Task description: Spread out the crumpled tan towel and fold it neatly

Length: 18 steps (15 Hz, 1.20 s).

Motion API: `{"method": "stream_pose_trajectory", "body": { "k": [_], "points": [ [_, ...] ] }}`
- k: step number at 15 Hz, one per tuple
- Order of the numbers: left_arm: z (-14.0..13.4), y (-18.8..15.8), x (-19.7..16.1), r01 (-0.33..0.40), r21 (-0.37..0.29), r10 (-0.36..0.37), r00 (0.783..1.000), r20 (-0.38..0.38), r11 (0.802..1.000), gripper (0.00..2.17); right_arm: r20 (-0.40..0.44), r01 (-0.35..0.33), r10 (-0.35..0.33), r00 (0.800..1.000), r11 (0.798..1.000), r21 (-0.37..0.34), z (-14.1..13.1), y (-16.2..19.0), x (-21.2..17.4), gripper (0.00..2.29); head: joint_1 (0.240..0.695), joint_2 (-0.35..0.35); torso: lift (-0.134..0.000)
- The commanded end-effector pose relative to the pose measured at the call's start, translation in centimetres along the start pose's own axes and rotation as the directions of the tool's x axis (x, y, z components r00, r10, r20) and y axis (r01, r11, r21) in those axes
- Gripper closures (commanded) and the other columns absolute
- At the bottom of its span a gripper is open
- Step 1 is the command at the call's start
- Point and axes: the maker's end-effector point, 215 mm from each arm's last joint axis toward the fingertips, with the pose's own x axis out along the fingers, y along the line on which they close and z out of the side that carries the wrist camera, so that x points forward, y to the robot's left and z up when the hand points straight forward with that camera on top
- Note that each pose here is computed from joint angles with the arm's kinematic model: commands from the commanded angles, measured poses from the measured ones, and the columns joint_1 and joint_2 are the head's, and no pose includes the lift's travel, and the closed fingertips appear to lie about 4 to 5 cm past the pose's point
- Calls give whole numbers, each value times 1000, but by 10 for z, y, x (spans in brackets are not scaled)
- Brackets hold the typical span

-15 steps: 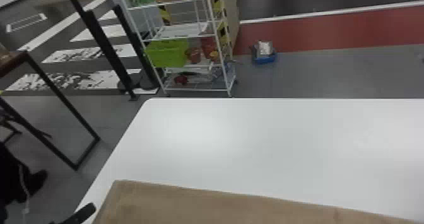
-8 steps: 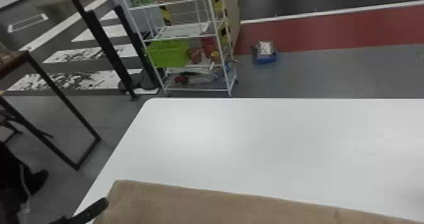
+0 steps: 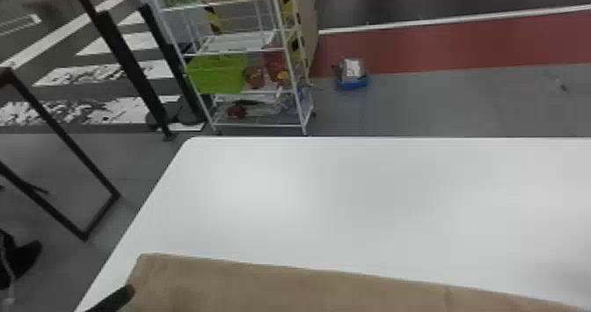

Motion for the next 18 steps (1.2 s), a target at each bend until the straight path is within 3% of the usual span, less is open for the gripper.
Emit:
{"method": "stream_pose_trajectory", "body": {
  "k": [1, 6, 10, 18],
  "points": [
    [11, 5, -3, 27, -16, -27, 999, 44, 999, 157, -2, -10, 10, 1000, 1000, 1, -2, 3, 4, 87, 695, 301, -122],
    [11, -5, 2, 128, 20, -129, 991, 36, 992, 194, -6, -12, 12, 1000, 1000, 7, -5, 3, 5, 87, 695, 312, -122],
    [10, 5, 13, 92, 133, -91, 996, -16, 987, 198, -8, -36, 36, 999, 999, 21, -10, 9, 7, 87, 695, 307, -122],
    [0, 12, 24, 122, 107, -116, 992, -57, 987, 208, -10, -47, 47, 999, 999, 11, -13, 13, 10, 87, 695, 340, -122]
  ]
}}
